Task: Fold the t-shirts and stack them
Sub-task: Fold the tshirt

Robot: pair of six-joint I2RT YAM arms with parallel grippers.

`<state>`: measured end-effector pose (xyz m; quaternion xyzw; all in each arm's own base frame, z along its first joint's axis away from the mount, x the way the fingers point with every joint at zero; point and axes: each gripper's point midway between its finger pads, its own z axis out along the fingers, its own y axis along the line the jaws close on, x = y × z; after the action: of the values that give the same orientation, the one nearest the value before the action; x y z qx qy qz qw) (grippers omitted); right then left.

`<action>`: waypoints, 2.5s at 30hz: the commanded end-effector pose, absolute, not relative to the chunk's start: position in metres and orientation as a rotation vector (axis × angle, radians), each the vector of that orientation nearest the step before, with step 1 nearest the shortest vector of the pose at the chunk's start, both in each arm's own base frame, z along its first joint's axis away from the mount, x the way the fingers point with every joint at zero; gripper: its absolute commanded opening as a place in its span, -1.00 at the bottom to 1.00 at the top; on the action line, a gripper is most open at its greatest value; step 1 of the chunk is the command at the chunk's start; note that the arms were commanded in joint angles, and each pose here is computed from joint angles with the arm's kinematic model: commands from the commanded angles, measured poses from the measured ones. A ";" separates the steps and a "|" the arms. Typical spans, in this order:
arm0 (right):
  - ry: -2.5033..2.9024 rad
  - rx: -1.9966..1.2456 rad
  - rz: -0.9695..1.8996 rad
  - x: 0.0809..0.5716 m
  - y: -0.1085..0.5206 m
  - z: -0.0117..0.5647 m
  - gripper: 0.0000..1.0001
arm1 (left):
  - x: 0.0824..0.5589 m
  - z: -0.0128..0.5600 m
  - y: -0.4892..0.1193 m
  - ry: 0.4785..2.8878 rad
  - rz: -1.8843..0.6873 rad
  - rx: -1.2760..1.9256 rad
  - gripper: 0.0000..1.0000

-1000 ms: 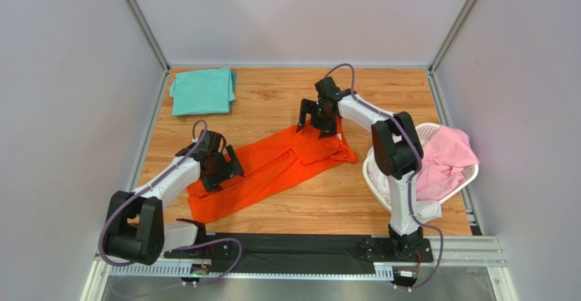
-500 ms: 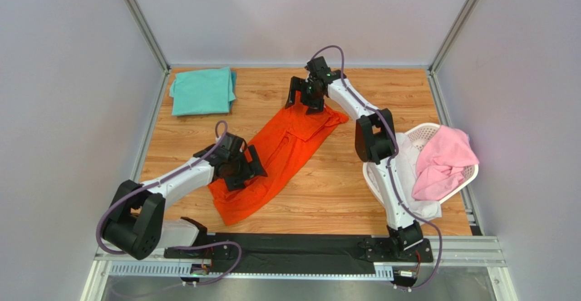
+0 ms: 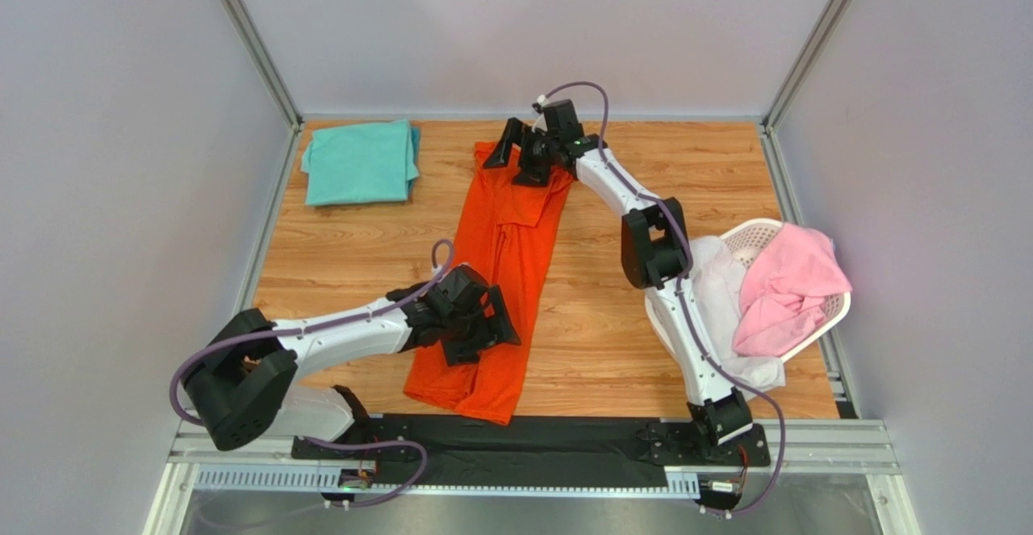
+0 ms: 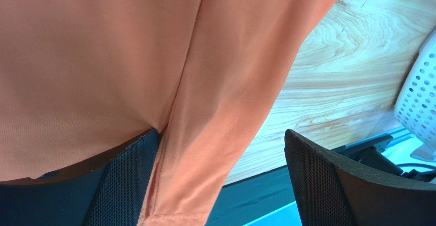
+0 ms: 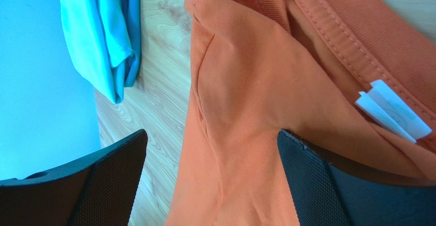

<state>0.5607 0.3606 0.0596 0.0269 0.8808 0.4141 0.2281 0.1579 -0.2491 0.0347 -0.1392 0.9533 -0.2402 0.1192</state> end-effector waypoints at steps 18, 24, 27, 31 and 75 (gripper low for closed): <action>2.283 0.008 0.850 0.557 0.333 0.175 1.00 | 0.162 0.062 -0.279 2.724 -0.557 -0.263 0.99; 2.362 0.003 0.692 0.507 0.298 0.204 1.00 | 0.153 0.078 -0.206 2.678 -0.240 -0.275 0.99; 2.429 -0.041 0.608 0.469 0.295 0.187 1.00 | 0.149 0.096 -0.171 2.603 -0.184 -0.256 0.99; 2.562 -0.111 0.640 0.418 0.314 0.143 1.00 | 0.145 0.103 -0.132 2.514 -0.155 -0.300 0.99; 2.547 -0.228 0.414 0.387 0.287 0.125 1.00 | 0.115 0.025 -0.179 2.739 -0.616 -0.227 0.20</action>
<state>0.3911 0.2886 0.0737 -0.1000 0.9655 0.1352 0.1989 0.1105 -0.1659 0.0229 -0.0896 0.9641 -0.1909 0.1615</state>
